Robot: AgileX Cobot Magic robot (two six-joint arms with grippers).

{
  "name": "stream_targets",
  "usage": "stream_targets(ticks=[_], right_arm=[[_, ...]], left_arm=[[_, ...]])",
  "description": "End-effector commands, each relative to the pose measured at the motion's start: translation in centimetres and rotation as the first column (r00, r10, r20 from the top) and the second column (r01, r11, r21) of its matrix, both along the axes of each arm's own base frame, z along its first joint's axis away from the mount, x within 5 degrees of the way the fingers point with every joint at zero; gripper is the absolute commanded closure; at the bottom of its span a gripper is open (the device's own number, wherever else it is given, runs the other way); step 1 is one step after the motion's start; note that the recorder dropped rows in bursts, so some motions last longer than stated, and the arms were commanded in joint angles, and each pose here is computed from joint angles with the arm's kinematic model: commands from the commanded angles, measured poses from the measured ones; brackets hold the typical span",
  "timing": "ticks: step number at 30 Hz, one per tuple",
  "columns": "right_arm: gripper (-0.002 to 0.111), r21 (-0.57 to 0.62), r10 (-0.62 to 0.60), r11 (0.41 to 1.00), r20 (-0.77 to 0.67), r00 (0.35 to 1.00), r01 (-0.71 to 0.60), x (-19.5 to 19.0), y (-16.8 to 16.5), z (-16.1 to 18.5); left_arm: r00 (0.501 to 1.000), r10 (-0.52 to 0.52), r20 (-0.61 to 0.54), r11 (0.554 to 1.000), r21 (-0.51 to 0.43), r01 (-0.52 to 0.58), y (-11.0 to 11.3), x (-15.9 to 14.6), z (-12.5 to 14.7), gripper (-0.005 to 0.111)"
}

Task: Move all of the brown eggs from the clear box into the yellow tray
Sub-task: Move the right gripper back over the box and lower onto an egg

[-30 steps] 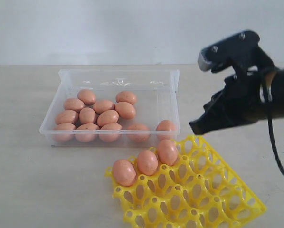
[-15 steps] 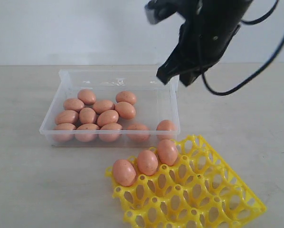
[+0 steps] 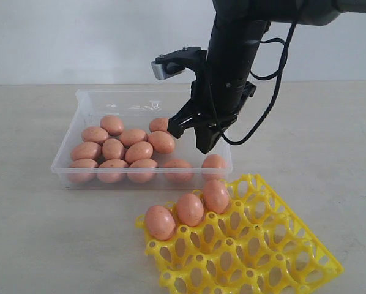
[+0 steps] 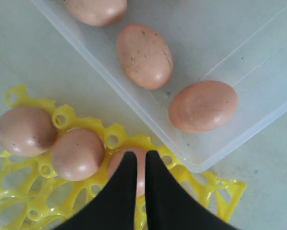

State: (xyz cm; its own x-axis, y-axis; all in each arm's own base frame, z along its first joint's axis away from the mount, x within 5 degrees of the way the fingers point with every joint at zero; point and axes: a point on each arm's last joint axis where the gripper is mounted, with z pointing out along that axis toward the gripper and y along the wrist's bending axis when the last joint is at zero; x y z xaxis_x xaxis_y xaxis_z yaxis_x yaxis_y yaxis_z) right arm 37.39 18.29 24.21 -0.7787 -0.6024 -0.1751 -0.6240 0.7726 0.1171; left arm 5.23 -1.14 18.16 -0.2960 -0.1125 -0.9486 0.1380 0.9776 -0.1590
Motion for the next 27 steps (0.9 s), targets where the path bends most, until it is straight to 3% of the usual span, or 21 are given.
stream_targets(ticks=[1,27], right_arm=[[0.108,0.01,0.006,1.0,0.007,1.0,-0.006,-0.03,-0.01,0.44],[0.108,0.027,0.009,1.0,0.003,1.0,-0.01,-0.11,0.13,0.55]], left_arm=[[1.0,-0.002,0.002,1.0,0.008,0.002,0.0,0.06,-0.08,0.103],[1.0,-0.002,0.002,1.0,0.008,0.002,0.0,0.06,-0.08,0.103]])
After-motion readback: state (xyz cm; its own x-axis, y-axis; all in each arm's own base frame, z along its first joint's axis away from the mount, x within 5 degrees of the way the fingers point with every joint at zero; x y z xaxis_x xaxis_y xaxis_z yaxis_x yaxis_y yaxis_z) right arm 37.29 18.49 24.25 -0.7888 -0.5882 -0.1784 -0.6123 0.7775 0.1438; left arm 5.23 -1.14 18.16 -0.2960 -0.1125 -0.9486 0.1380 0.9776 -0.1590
